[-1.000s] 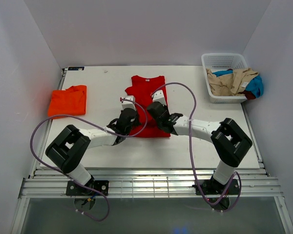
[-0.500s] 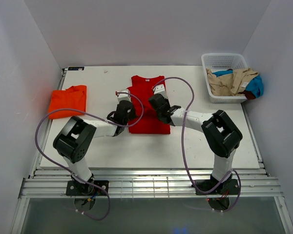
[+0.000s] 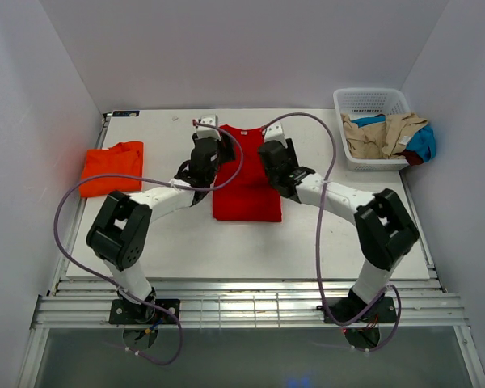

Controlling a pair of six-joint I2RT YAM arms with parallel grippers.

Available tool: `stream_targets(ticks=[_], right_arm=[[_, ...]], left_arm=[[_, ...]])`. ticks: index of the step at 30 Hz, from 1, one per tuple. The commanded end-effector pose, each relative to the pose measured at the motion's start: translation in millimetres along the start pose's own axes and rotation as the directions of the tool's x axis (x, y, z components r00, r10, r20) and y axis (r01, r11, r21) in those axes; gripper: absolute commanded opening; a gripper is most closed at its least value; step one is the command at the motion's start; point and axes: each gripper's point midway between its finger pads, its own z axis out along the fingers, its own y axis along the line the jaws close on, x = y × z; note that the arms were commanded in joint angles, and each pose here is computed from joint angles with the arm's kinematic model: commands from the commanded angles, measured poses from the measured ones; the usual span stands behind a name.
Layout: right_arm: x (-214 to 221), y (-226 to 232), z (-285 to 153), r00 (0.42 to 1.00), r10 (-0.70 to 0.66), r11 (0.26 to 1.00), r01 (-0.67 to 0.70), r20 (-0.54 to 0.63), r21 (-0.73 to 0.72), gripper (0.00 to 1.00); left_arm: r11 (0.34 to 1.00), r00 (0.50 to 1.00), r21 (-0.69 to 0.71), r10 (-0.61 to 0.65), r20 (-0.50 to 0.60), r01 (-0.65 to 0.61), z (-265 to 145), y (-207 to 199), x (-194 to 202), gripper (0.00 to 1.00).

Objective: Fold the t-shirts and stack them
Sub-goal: Fold the folded rectangular tshirt in 1/3 of the way

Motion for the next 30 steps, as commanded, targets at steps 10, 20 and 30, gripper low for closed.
stream_targets(ticks=[10,20,30], right_arm=[[-21.3,49.7,-49.1,0.991,0.135,0.909,-0.115,0.023,-0.402,0.08],[9.9,105.0,-28.9,0.988,0.113,0.831,-0.152,-0.105,-0.536,0.08],[26.8,120.2,-6.0,0.986,0.081,0.835,-0.149,-0.149,-0.53,0.08]], left_arm=[[0.962,0.973,0.182,-0.181,-0.144,0.205,-51.0,-45.8,35.5,0.0],[0.954,0.911,0.149,-0.192,-0.365,0.26,-62.7,-43.2,136.1,0.0],[0.954,0.877,0.126,-0.193,-0.439,0.273,-88.6,-37.5,176.2,0.0]])
